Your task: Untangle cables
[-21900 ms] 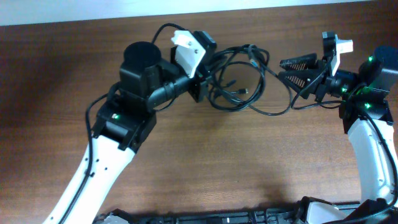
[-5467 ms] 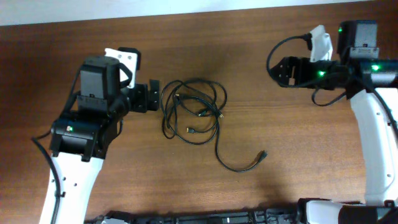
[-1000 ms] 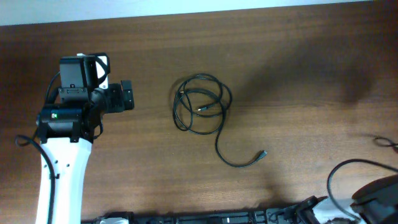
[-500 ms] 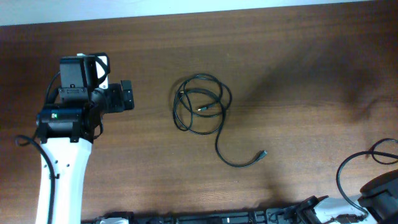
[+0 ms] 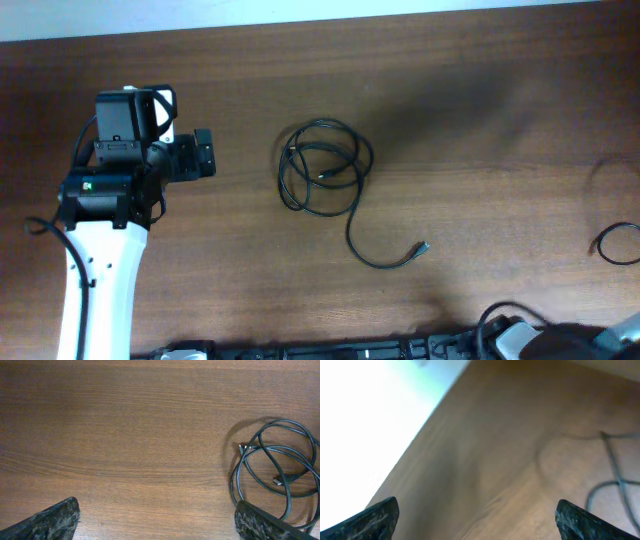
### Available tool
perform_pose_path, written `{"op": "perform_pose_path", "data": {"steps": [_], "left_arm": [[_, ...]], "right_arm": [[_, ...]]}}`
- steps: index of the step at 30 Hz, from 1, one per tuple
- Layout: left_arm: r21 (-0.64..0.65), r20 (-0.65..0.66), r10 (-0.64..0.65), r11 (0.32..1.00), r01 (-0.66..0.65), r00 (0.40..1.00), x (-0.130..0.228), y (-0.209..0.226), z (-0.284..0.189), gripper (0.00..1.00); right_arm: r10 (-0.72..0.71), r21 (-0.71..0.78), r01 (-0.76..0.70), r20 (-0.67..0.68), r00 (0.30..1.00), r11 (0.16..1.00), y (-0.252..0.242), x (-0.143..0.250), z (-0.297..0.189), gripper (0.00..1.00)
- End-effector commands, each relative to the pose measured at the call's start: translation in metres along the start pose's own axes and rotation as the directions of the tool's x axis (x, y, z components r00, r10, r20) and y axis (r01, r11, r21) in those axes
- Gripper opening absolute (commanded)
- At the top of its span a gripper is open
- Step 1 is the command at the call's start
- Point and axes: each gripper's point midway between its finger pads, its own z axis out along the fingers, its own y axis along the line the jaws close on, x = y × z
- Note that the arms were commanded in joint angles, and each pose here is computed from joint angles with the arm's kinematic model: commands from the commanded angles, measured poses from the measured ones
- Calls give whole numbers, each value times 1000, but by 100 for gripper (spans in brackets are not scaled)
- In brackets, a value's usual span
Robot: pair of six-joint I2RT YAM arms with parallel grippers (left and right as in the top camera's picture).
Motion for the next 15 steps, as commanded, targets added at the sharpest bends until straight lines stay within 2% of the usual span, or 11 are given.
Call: {"op": "perform_pose_path", "data": {"steps": [1,7,9,15], "left_arm": [[-9,13,12,1000,-12,1000,-5,3,-3,99],[-9,13,12,1000,-12,1000,-5,3,-3,99],[-9,13,12,1000,-12,1000,-5,3,-3,99],[-9,13,12,1000,-12,1000,-5,3,-3,99]], "right_arm": [[-146,-106,138,-70,987,985,44,21,15,99],[-369,-292,301,-215,904,908,119,83,45,99],[-472,-386,358,-258,843,850,153,117,54,99],[-608,-521,381,-382,696,764,200,197,78,99]]}}
